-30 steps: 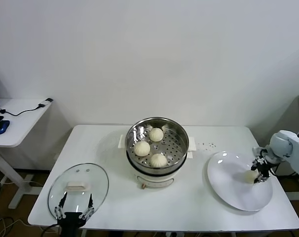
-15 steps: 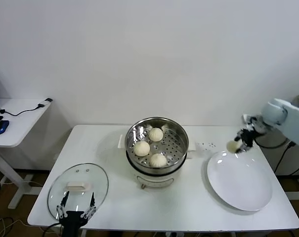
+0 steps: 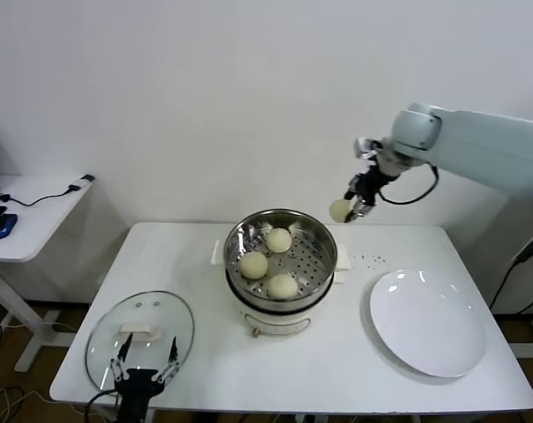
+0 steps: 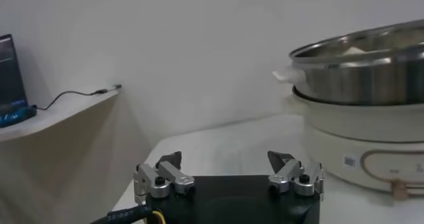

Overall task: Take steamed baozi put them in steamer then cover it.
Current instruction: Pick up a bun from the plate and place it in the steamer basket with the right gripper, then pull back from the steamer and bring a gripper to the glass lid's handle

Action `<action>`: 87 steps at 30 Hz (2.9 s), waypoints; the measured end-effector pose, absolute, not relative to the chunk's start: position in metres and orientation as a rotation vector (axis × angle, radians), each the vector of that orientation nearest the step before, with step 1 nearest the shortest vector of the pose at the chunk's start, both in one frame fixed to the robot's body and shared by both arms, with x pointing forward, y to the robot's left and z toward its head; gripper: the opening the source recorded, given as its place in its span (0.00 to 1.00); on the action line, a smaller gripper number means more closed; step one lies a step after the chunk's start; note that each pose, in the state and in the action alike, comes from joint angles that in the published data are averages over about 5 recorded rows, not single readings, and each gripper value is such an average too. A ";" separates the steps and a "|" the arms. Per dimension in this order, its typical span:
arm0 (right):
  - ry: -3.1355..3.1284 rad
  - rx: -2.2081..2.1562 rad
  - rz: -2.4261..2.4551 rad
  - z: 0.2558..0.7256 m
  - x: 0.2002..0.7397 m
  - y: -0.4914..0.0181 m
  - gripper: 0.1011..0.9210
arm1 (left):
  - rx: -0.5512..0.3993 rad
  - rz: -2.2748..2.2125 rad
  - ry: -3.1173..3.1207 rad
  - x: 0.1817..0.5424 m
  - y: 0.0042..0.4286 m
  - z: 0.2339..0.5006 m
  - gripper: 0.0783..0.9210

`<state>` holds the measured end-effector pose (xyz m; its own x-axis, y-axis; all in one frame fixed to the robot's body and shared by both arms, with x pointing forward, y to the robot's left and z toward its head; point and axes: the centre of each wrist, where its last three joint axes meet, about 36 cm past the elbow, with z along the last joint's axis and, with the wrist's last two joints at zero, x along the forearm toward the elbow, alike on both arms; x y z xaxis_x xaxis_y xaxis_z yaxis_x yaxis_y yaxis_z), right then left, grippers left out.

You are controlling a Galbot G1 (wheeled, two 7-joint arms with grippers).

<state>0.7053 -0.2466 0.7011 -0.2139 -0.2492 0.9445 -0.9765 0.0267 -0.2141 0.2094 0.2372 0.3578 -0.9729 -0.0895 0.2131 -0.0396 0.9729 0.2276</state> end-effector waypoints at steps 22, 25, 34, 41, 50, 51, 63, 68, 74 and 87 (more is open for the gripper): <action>-1.365 1.297 1.284 0.623 0.686 -0.134 0.55 | 0.093 -0.302 -2.905 0.217 0.245 0.356 0.88; -1.348 1.287 1.283 0.613 0.684 -0.135 0.56 | 0.093 -0.301 -2.904 0.218 0.246 0.355 0.88; -1.336 1.266 1.278 0.594 0.682 -0.136 0.57 | 0.091 -0.297 -2.905 0.221 0.246 0.352 0.88; -1.337 1.261 1.266 0.589 0.681 -0.136 0.77 | 0.091 -0.295 -2.907 0.224 0.246 0.352 0.88; -1.357 1.275 1.255 0.603 0.682 -0.140 0.88 | 0.091 -0.299 -2.909 0.226 0.246 0.352 0.88; -1.362 1.278 1.254 0.606 0.682 -0.141 0.88 | 0.091 -0.300 -2.909 0.226 0.246 0.352 0.88; -1.572 1.358 1.217 0.647 0.681 -0.199 0.88 | 0.090 -0.312 -2.914 0.226 0.248 0.353 0.88; -1.804 1.416 1.206 0.635 0.665 -0.241 0.88 | 0.097 -0.324 -2.932 0.230 0.252 0.357 0.88; -2.147 1.442 1.079 0.594 0.633 -0.279 0.88 | 0.110 -0.342 -2.955 0.234 0.254 0.364 0.88; -2.723 1.240 0.649 0.508 0.568 -0.325 0.88 | 0.145 -0.389 -2.962 0.236 0.257 0.375 0.88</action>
<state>0.5680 -0.3254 0.5078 -0.6691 -0.7025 0.2425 -0.7364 0.5825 -0.3443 0.2356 0.2571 0.3751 -0.9841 -0.1148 0.1358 -0.0759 0.9617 0.2634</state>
